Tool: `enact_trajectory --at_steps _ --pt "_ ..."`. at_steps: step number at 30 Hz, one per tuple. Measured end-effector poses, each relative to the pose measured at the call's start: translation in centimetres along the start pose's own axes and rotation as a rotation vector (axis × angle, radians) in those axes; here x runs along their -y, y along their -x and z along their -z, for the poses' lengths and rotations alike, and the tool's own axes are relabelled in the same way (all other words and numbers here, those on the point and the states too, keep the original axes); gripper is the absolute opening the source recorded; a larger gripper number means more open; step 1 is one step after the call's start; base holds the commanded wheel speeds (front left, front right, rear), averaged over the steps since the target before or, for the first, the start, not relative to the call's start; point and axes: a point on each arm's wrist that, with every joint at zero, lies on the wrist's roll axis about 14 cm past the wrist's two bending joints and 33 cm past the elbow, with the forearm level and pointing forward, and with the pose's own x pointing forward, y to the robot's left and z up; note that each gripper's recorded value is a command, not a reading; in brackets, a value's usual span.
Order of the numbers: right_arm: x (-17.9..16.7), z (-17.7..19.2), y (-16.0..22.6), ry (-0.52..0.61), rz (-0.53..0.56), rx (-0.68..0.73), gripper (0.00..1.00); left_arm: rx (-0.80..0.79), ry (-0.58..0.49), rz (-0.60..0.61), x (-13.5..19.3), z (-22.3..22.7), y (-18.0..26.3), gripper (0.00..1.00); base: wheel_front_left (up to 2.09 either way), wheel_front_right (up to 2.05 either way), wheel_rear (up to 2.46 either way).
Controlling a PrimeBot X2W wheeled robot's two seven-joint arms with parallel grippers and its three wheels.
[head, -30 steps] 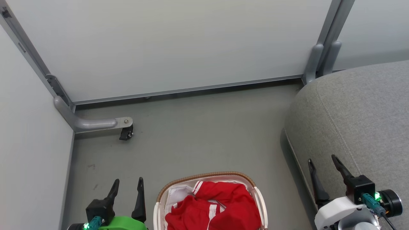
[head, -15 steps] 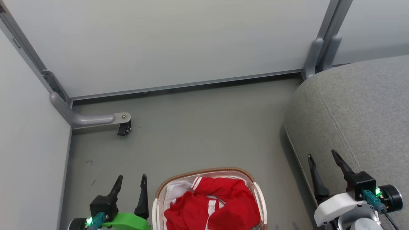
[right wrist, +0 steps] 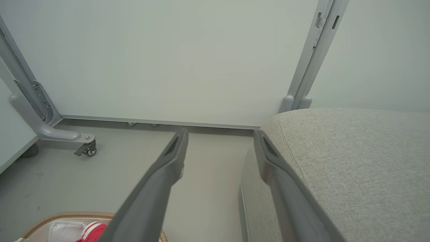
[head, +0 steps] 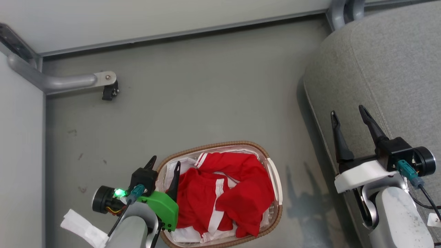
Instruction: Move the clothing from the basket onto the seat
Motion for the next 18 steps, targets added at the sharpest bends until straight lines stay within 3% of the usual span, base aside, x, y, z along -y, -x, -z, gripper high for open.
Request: enact_trajectory --at_steps 11,18 --pt "0.3 5.8 -3.1 0.016 -0.015 -0.108 1.00 -0.375 -0.123 0.201 2.4 11.1 -3.6 1.00 0.00 0.00 0.00" --pt "0.5 9.2 -4.2 0.011 -0.022 -0.165 1.00 -0.530 -0.150 0.261 2.2 16.1 -5.1 1.00 0.00 0.00 0.00"
